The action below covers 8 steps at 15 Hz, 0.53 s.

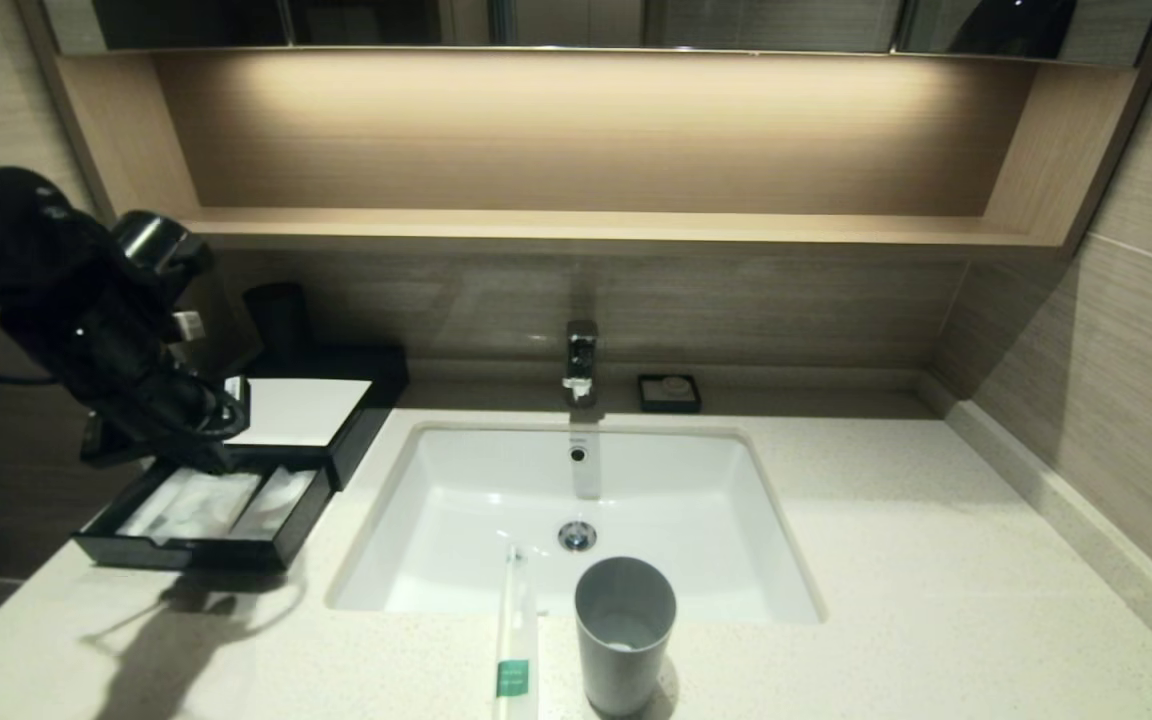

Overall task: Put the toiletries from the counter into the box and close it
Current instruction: Place the bathroom toiletry into the drawer, then pick up the bathroom toiletry

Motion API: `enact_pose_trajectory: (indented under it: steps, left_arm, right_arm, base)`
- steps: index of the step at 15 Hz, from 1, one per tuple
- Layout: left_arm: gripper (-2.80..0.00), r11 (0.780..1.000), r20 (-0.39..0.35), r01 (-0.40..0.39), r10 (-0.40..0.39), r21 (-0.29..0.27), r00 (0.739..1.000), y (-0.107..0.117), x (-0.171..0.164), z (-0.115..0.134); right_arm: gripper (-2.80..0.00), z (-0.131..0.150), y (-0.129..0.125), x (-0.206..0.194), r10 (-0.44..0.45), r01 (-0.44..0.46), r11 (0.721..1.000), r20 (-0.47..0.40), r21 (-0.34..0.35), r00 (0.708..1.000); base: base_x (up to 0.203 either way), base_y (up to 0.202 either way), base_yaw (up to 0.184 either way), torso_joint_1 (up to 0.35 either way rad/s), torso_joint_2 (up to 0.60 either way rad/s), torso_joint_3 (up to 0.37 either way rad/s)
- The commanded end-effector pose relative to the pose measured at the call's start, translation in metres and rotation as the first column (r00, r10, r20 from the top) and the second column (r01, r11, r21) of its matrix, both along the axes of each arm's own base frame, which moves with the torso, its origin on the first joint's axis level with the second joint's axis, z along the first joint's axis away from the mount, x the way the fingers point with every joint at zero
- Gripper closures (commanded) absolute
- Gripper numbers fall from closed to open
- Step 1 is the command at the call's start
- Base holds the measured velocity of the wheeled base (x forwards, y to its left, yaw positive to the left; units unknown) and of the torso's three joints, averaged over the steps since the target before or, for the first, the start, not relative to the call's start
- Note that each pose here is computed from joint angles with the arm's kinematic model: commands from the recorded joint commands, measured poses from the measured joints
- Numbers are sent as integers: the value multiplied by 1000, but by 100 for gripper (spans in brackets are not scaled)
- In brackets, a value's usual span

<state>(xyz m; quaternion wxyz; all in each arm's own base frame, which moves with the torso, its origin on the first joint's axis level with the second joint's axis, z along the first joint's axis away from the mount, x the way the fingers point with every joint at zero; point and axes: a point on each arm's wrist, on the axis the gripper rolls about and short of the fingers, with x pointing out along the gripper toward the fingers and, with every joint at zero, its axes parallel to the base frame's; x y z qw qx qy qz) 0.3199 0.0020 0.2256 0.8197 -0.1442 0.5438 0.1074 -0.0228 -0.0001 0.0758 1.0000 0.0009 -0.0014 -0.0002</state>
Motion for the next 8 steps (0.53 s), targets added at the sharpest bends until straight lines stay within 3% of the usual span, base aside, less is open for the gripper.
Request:
enact_pose_trajectory:
  steps: [1, 5, 8]
  left_arm:
    - [0, 997, 23, 70, -69, -25, 997, -34, -29, 14]
    - [0, 992, -54, 87, -92, -91, 994, -86, -44, -2]
    - [0, 991, -108, 86, -97, -98, 989, -103, -34, -20]
  right_arm:
    - [0, 0, 0, 0, 0, 0, 1000, 0, 0, 1000]
    - [0, 0, 0, 0, 0, 0, 1000, 0, 0, 1000]
    - [0, 0, 0, 0, 0, 0, 1000, 0, 0, 1000]
  base:
    - [0, 0, 0, 0, 0, 0]
    - [0, 0, 0, 0, 0, 0]
    - [0, 0, 0, 0, 0, 0]
